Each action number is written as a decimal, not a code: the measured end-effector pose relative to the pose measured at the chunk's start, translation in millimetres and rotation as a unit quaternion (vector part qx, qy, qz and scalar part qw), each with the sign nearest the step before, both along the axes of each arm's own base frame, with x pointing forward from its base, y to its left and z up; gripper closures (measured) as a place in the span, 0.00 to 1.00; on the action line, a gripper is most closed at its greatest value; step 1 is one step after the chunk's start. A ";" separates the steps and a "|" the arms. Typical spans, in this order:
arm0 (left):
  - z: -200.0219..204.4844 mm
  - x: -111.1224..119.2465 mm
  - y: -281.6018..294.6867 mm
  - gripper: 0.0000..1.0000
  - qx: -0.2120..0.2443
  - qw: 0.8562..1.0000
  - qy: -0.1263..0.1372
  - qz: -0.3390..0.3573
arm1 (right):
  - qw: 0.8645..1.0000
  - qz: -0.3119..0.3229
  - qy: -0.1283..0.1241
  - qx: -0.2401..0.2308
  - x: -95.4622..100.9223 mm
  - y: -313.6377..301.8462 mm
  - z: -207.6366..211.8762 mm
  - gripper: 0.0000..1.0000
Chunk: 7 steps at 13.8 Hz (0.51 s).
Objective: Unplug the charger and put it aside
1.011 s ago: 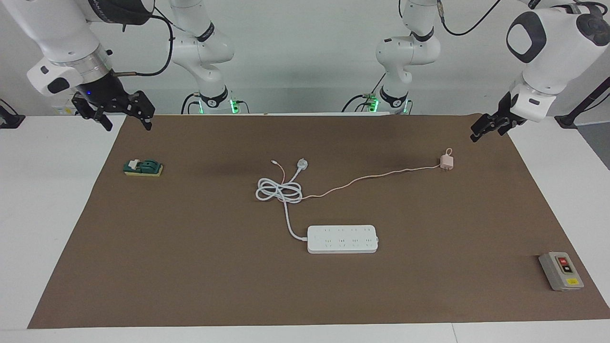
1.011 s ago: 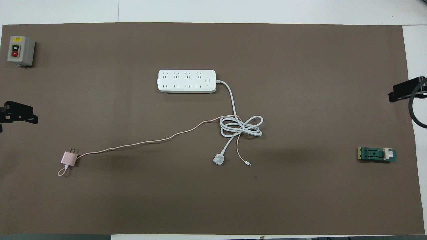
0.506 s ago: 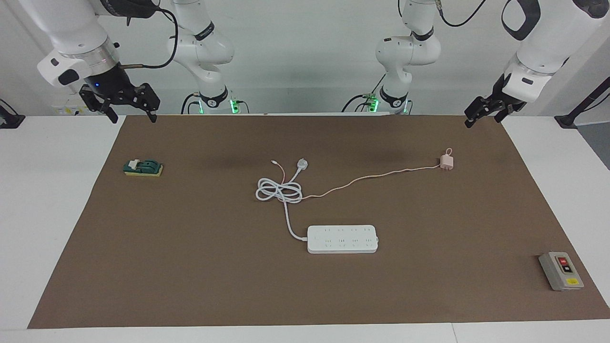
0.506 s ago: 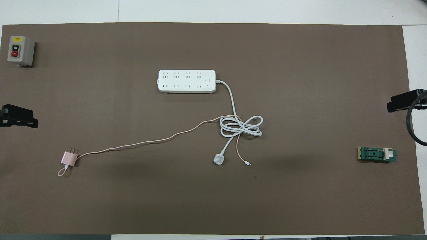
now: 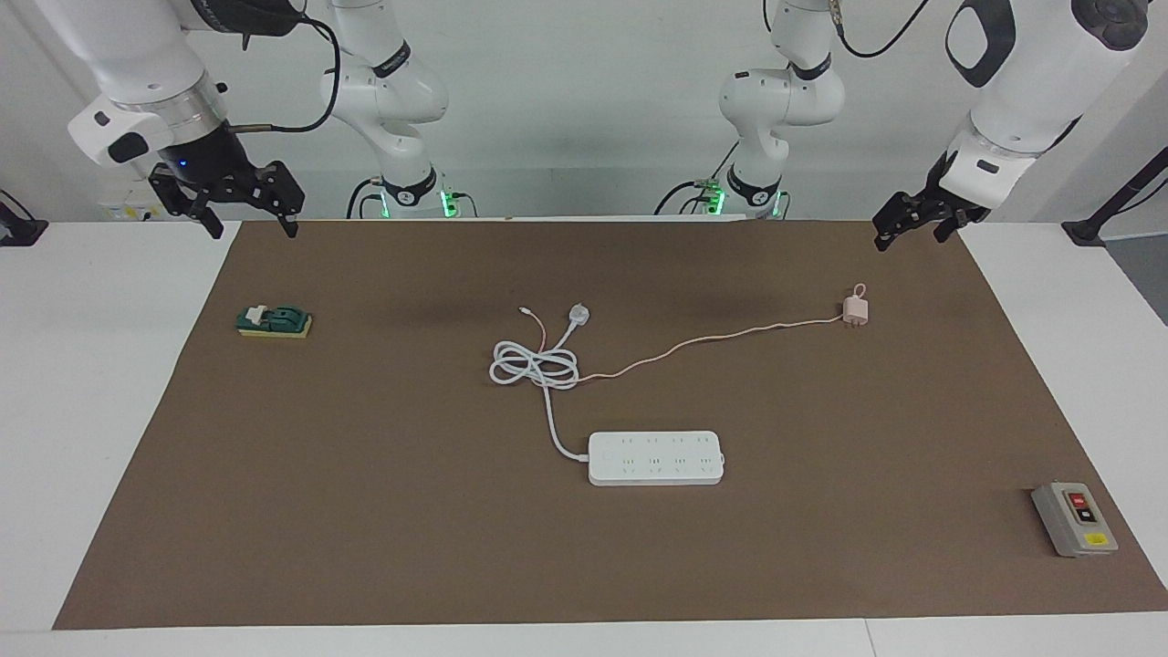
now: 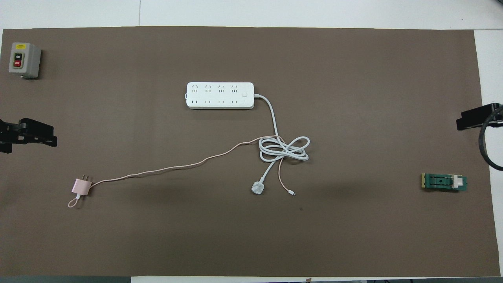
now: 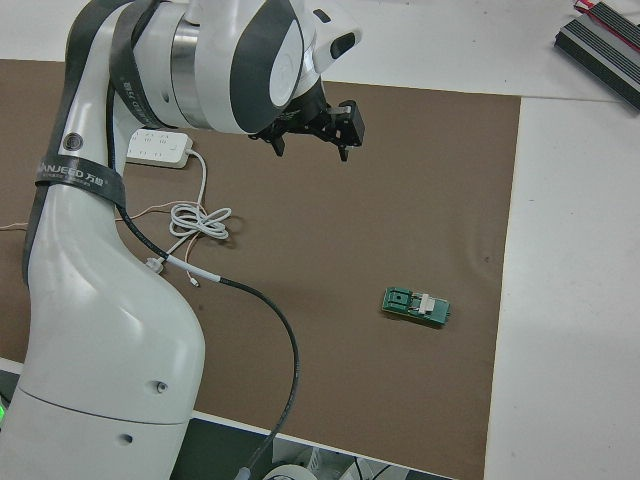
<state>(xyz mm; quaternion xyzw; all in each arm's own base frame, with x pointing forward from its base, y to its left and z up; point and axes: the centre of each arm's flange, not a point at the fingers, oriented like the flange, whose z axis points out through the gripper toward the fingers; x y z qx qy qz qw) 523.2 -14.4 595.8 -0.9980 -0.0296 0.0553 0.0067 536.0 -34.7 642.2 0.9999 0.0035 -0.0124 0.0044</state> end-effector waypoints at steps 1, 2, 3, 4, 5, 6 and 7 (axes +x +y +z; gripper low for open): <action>0.0 -0.1 -1.9 0.00 0.000 1.000 0.000 -0.002 | 1.000 0.000 0.000 0.000 0.0 0.0 0.0 0.00; 0.0 -0.1 -2.5 0.00 0.000 1.000 0.000 -0.003 | 1.000 0.000 0.000 0.000 0.0 0.0 0.0 0.00; -0.1 -0.1 -2.5 0.00 0.000 1.000 0.000 -0.004 | 1.000 0.000 0.000 0.000 0.0 -0.1 0.0 0.00; -0.2 -0.1 -2.7 0.00 0.000 1.000 0.000 -0.007 | 1.000 0.000 0.000 0.000 0.3 -0.3 -0.5 0.00; -0.2 0.0 -2.9 0.00 -0.001 1.000 0.000 -0.013 | 1.000 0.000 0.002 0.000 1.0 -0.4 -1.7 0.00; -0.2 0.2 -3.1 0.00 -0.002 1.000 0.000 -0.019 | 1.000 0.000 0.003 0.000 2.1 -0.6 -3.7 0.00; 0.1 0.6 -3.6 0.00 -0.002 1.000 -0.002 -0.024 | 1.000 0.000 0.005 0.000 3.0 -0.7 -5.4 0.00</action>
